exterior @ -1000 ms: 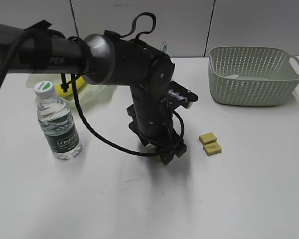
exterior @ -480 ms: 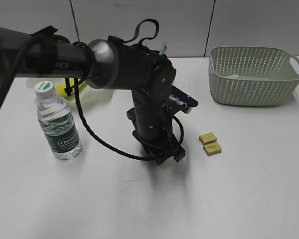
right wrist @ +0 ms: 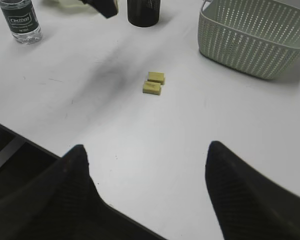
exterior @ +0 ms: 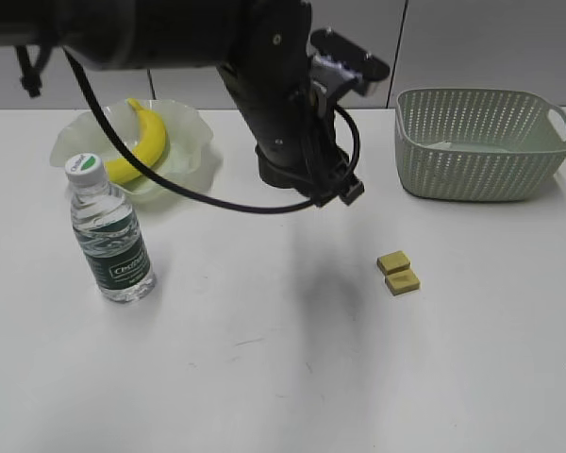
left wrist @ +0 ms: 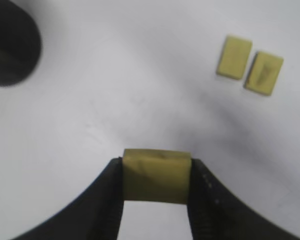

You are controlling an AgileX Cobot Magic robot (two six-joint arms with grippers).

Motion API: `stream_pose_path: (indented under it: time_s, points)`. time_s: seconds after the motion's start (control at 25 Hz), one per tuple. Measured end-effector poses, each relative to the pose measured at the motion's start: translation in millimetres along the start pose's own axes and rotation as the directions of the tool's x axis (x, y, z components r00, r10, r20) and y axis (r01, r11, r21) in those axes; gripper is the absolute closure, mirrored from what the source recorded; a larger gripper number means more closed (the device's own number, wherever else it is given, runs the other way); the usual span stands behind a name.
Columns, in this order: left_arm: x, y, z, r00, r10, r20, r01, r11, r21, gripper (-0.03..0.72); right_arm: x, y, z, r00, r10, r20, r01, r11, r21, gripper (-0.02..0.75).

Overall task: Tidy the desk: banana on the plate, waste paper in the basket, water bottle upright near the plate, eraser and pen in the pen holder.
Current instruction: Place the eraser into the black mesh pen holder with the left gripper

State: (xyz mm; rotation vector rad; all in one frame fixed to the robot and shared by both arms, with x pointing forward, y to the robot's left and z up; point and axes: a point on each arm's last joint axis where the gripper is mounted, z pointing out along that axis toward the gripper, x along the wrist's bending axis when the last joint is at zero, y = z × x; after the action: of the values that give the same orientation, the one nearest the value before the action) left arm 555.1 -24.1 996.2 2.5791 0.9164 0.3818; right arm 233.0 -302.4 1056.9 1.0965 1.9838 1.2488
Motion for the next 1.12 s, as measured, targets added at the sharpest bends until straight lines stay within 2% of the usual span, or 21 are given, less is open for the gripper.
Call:
stream_pose_path:
  time_s: [0.2,0.36,0.48,0.64,0.72,0.8,0.88,1.12]
  points:
    - [27.4,19,-26,0.995,0.008,-0.097,-0.029,0.975,-0.219,0.401,0,0,0,1.0,0.0,0.0,0.0,1.0,0.0,0.166]
    - [52.2,27,-29,0.992,-0.046,-0.119,0.0,0.935,-0.355,0.401,0,0,0,1.0,0.0,0.0,0.0,1.0,0.0,0.166]
    - [74.1,32,-32,0.986,-0.105,-0.128,0.036,0.891,-0.453,0.401,0,0,0,1.0,0.0,0.0,0.0,1.0,0.0,0.166]
    - [103.4,36,-30,0.976,-0.184,-0.116,0.082,0.804,-0.589,0.401,0,0,0,1.0,0.0,0.0,0.0,1.0,0.0,0.166]
    - [112.7,38,-26,0.969,-0.235,-0.081,0.128,0.751,-0.648,0.401,0,0,0,1.0,0.0,0.0,0.0,1.0,0.0,0.166]
    - [118.8,37,-16,0.961,-0.271,-0.054,0.166,0.722,-0.671,0.401,0,0,0,1.0,0.0,0.0,0.0,1.0,0.0,0.166]
    - [119.9,36,-5,0.958,-0.286,-0.04,0.186,0.717,-0.672,0.401,0,0,0,1.0,0.0,0.0,0.0,1.0,0.0,0.166]
    - [117.1,26,38,0.955,-0.295,-0.027,0.217,0.759,-0.614,0.401,0,0,0,1.0,0.0,0.0,0.0,1.0,0.0,0.166]
